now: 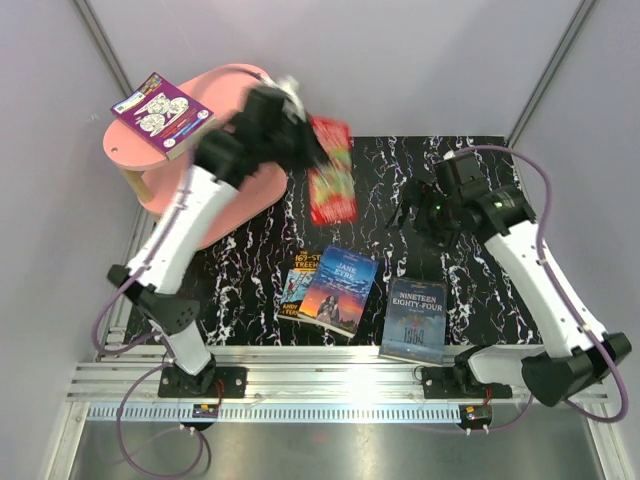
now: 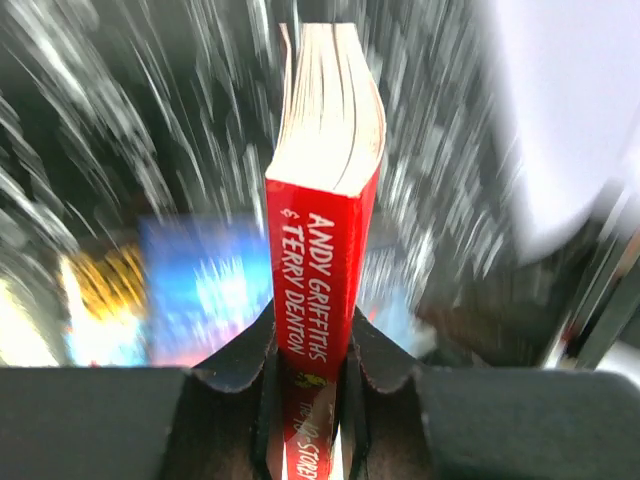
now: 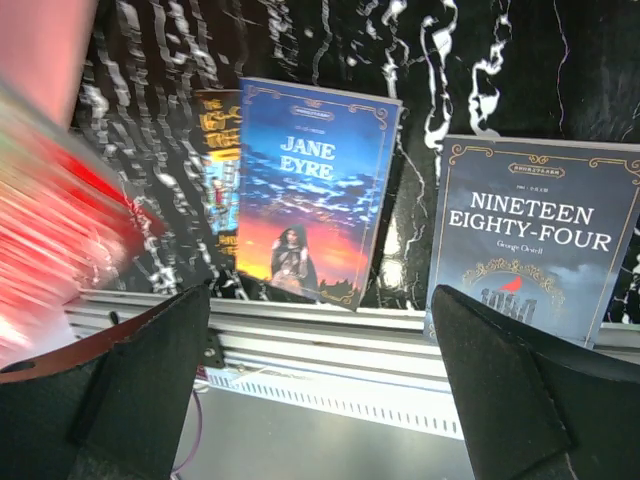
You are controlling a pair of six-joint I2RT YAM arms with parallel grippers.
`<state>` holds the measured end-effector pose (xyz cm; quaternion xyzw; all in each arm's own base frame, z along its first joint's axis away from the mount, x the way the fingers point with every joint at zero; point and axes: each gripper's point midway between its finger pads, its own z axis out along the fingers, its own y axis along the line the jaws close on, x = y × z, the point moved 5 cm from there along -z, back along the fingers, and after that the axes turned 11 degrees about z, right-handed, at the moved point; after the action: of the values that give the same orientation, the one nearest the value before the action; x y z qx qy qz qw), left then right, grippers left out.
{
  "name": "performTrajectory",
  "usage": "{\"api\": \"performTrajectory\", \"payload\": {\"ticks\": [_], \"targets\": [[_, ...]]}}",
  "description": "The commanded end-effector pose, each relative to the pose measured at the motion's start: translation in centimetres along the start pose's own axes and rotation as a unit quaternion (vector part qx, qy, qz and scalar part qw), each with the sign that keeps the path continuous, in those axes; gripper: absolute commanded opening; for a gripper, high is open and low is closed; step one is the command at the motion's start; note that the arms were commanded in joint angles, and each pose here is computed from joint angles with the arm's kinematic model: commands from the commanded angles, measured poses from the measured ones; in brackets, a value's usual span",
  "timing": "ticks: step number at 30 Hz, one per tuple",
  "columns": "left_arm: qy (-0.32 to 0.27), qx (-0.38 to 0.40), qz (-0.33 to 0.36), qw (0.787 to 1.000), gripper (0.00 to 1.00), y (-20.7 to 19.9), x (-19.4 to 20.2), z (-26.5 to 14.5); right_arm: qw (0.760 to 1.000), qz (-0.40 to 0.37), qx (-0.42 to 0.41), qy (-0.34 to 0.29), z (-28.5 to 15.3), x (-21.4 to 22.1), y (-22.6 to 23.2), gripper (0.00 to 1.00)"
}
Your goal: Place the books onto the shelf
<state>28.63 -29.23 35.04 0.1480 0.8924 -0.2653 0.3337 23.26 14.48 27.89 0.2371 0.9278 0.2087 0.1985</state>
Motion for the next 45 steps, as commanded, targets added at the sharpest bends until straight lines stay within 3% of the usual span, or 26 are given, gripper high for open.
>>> {"api": "performTrajectory", "payload": {"ticks": [1, 5, 7, 12, 18, 24, 31, 40, 43, 44, 45], "targets": [[-0.175, 0.015, -0.011, 0.984, 0.00, 3.0, -8.7, -12.0, 0.999, -0.001, 0.033, -0.006, -2.9, 0.8, -1.6, 1.00], [-0.315, 0.034, -0.010, 0.948, 0.00, 5.4, -13.9, -18.5, 1.000, 0.005, 0.025, 0.017, -3.0, 2.2, -2.6, 1.00], [-0.393, 0.027, -0.023, 0.919, 0.00, 7.2, -15.6, -21.8, 0.999, 0.011, 0.023, 0.026, -3.0, 3.2, -3.5, 1.00], [-0.474, -0.032, -0.072, 0.877, 0.00, 12.5, -18.0, -25.8, 0.999, 0.009, 0.024, 0.038, -2.9, 4.6, -5.1, 1.00], [-0.461, -0.078, -0.137, 0.873, 0.00, 19.3, -18.6, -25.8, 0.999, -0.002, 0.040, 0.036, -3.1, 4.8, -5.9, 1.00], [-0.403, -0.100, -0.187, 0.890, 0.02, 24.7, -16.9, -24.0, 0.998, -0.010, 0.050, 0.031, -2.9, 4.6, -6.2, 1.00], [-0.323, -0.124, -0.218, 0.913, 0.07, 27.6, -14.3, -21.4, 0.998, -0.012, 0.054, 0.040, -1.9, 4.1, -5.5, 1.00], [-0.285, -0.153, -0.248, 0.913, 0.17, 29.7, -11.9, -21.9, 0.997, -0.008, 0.055, 0.053, -0.6, 3.9, -4.9, 1.00], [-0.268, -0.161, -0.257, 0.915, 0.45, 30.5, -11.1, -21.7, 0.997, -0.006, 0.056, 0.058, -0.3, 4.0, -4.9, 1.00], [-0.264, -0.162, -0.256, 0.916, 0.63, 30.6, -11.0, -21.5, 0.997, -0.006, 0.058, 0.059, -0.2, 4.1, -5.0, 1.00], [-0.261, -0.163, -0.257, 0.916, 0.69, 30.7, -10.9, -21.4, 0.996, -0.005, 0.059, 0.061, -0.1, 4.1, -5.1, 1.00]]}}
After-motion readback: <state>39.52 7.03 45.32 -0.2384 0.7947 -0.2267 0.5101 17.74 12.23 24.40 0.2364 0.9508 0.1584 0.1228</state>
